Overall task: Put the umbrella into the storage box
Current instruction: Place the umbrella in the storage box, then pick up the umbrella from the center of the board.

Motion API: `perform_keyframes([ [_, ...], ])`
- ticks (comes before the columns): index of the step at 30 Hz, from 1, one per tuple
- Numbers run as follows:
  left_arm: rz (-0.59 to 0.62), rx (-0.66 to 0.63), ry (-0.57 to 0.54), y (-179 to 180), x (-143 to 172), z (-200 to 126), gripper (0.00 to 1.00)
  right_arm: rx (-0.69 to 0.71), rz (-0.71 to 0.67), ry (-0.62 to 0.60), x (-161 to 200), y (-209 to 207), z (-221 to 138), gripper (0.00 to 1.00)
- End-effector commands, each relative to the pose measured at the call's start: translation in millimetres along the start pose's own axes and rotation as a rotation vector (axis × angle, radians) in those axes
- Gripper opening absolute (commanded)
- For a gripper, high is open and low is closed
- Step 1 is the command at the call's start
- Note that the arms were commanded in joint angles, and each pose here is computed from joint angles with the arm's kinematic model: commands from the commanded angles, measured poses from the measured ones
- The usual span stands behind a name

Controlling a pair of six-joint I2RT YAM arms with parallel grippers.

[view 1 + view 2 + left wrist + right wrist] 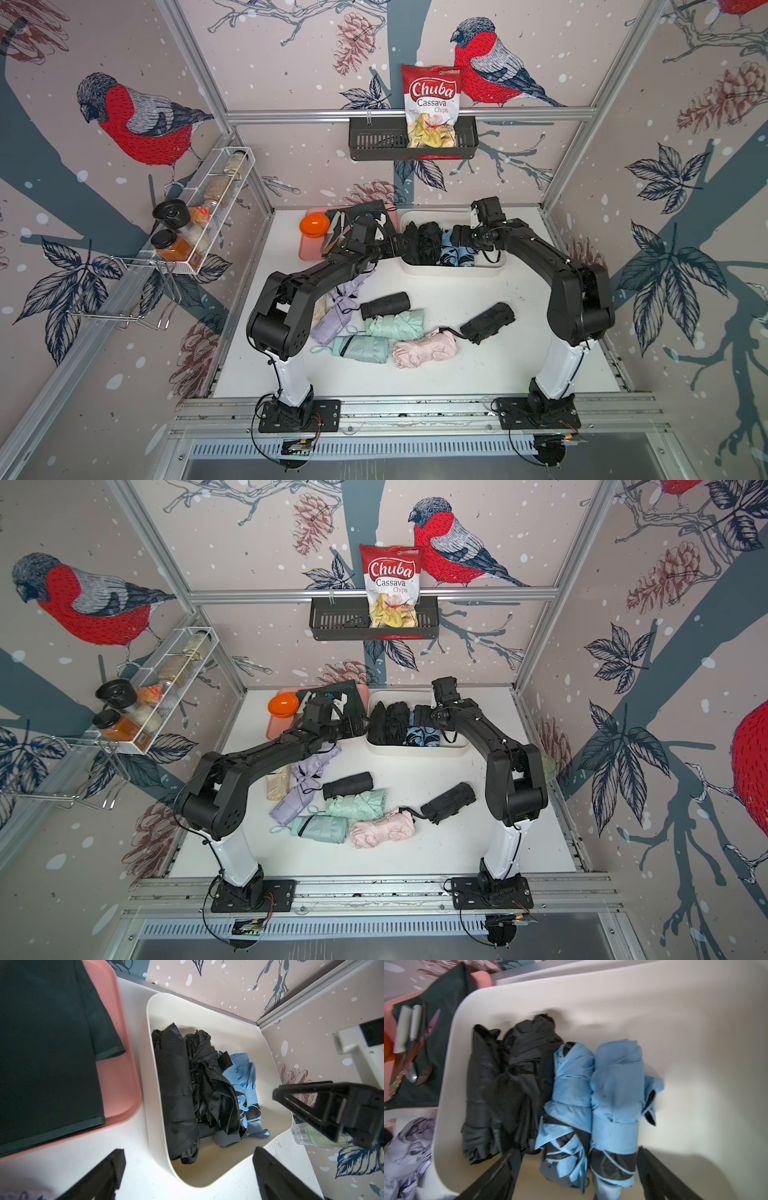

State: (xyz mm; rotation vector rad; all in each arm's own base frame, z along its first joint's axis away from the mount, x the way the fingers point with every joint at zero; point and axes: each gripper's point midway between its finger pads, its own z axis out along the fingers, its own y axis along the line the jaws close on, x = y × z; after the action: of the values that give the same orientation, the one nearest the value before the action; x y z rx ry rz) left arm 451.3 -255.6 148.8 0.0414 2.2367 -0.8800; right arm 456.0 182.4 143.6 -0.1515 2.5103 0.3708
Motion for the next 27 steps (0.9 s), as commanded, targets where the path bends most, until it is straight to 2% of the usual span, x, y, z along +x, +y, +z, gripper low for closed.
perform_keyframes([
  [1, -0.017, -0.001, -0.074, 1.9, -15.1, -12.6, 0.99, -0.036, -0.16, -0.031, 4.5, 30.6, -15.5, 0.92],
  [6, -0.085, -0.042, -0.144, 20.9, -19.5, -36.5, 0.99, -0.115, -0.469, -0.032, 48.4, 103.1, -41.1, 0.91],
  [12, -0.223, -0.129, -0.227, 66.9, -19.1, -72.4, 0.99, -0.273, -0.861, -0.002, 134.6, 181.7, -74.6, 0.93],
  [14, -0.266, -0.151, -0.248, 80.7, -16.9, -82.7, 0.99, -0.327, -0.949, 0.021, 160.3, 199.5, -81.5, 0.93],
  [18, -0.316, -0.181, -0.298, 100.1, -14.8, -103.6, 0.99, -0.388, -1.061, 0.09, 195.1, 219.2, -82.4, 0.91],
  [27, -0.353, -0.237, -0.383, 120.6, -18.6, -138.0, 0.99, -0.391, -1.151, 0.22, 226.9, 223.3, -58.1, 0.92],
])
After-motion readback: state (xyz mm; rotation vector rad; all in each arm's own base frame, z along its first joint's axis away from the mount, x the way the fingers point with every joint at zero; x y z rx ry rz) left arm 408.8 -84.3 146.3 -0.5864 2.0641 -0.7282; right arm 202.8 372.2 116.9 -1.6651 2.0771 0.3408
